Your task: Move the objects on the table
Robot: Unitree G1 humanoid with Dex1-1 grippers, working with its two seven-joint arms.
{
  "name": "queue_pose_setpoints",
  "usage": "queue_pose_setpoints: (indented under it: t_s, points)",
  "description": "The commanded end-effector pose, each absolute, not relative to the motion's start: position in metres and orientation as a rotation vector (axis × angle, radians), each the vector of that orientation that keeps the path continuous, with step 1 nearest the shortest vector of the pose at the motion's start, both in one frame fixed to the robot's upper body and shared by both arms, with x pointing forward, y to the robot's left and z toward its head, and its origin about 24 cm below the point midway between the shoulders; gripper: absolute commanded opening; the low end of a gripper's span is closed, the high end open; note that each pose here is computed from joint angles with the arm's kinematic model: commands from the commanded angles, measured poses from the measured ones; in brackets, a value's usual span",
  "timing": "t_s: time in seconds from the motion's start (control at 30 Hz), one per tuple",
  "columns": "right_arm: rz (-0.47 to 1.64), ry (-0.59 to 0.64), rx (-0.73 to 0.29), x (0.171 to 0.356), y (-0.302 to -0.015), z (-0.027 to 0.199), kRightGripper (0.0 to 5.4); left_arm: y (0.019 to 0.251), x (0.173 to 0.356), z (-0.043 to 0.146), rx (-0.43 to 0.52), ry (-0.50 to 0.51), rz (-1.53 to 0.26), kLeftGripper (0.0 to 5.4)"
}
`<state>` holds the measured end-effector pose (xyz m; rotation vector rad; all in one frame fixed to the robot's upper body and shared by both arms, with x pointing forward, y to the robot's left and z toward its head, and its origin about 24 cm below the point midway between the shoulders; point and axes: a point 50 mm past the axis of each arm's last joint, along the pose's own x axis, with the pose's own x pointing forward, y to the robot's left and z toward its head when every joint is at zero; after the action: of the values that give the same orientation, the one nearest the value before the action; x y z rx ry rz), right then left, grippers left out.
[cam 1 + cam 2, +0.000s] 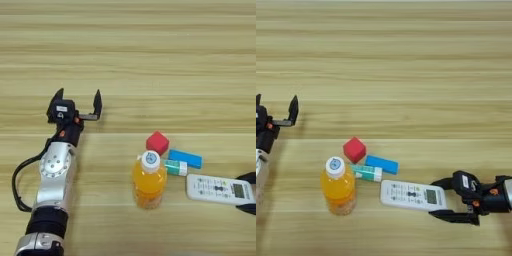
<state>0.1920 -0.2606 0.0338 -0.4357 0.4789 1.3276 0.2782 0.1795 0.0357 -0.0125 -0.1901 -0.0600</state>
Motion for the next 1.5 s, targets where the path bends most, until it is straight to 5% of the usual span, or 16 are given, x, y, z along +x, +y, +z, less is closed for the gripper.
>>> queue_pose_setpoints:
  t_s: [0.03,0.3,0.57,0.73,1.0,1.3,1.5]
  points:
    - [1.339,0.459,-0.442,0.194,-0.254,0.032,2.97,0.177,0.282,0.038,-0.006,-0.205,-0.068,5.40]
    - [1.362,0.458,-0.434,0.194,-0.250,0.030,2.97,0.176,0.282,0.038,-0.007,-0.208,-0.066,5.40]
    - [1.340,0.444,-0.419,0.197,-0.252,0.035,4.03,0.175,0.281,0.039,-0.007,-0.212,-0.068,5.40]
    - [1.354,0.358,-0.395,0.200,-0.252,0.059,4.61,0.175,0.281,0.039,-0.006,-0.214,-0.069,5.40]
    - [1.385,0.048,-0.295,0.205,-0.234,0.129,5.35,0.175,0.281,0.039,-0.004,-0.213,-0.070,5.40]
    - [0.818,-0.403,-0.101,0.248,-0.213,0.183,5.35,0.176,0.283,0.039,-0.005,-0.218,-0.065,5.40]
    - [0.439,-0.423,-0.128,0.264,-0.209,0.151,5.35,0.179,0.283,0.042,-0.004,-0.241,-0.043,5.40]
